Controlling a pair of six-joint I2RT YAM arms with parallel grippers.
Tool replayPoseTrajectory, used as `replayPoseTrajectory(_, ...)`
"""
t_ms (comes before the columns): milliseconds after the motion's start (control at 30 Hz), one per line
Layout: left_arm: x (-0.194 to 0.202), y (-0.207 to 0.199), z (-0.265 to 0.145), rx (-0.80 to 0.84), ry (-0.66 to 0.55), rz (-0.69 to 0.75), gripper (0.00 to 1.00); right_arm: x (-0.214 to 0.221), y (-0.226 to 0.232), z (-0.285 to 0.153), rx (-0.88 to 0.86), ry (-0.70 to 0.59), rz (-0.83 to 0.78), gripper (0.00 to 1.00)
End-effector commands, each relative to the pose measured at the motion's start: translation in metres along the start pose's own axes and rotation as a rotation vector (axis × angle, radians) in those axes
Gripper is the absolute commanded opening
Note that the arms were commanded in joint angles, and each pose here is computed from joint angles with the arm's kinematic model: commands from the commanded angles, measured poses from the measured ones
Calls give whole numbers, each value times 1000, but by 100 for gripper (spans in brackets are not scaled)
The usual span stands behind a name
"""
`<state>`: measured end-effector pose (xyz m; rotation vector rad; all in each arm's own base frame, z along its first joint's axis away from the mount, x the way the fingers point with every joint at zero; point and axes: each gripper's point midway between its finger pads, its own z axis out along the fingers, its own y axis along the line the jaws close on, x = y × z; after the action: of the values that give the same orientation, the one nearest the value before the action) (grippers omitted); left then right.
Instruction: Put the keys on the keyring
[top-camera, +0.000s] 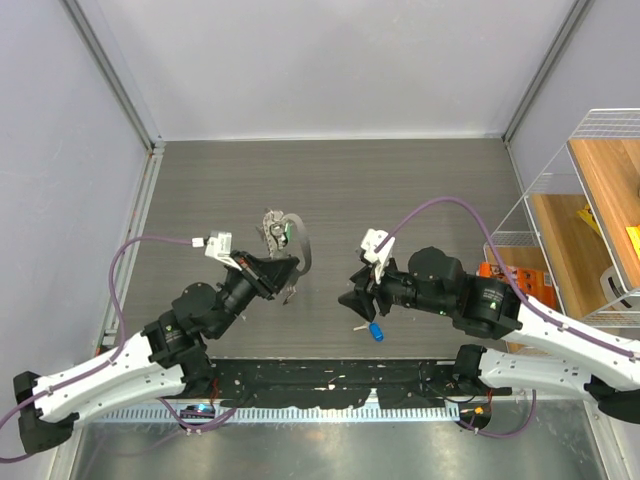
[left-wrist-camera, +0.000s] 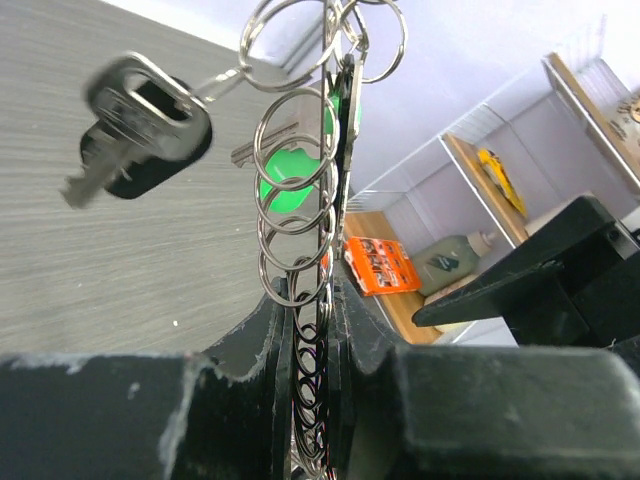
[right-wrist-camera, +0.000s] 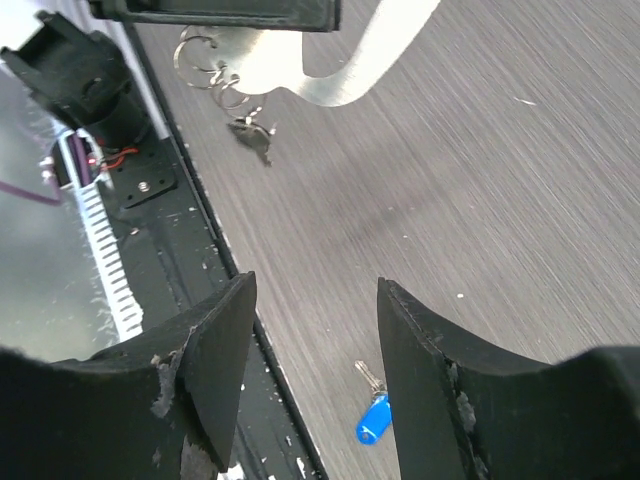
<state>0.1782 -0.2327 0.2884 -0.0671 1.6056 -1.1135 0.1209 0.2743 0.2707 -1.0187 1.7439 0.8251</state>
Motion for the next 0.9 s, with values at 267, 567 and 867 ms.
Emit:
replayPoseTrajectory(267,70,63,18,-273,123,-120,0,17,-27,11,162,-2,53,57)
replayPoseTrajectory(567,121,82,31,-374,207,-313,22,33,-32,0,187,8,55,58)
replayPoseTrajectory(867,177,69,37,-416,440,-391,56,36,-31,-2,181,7,61,58)
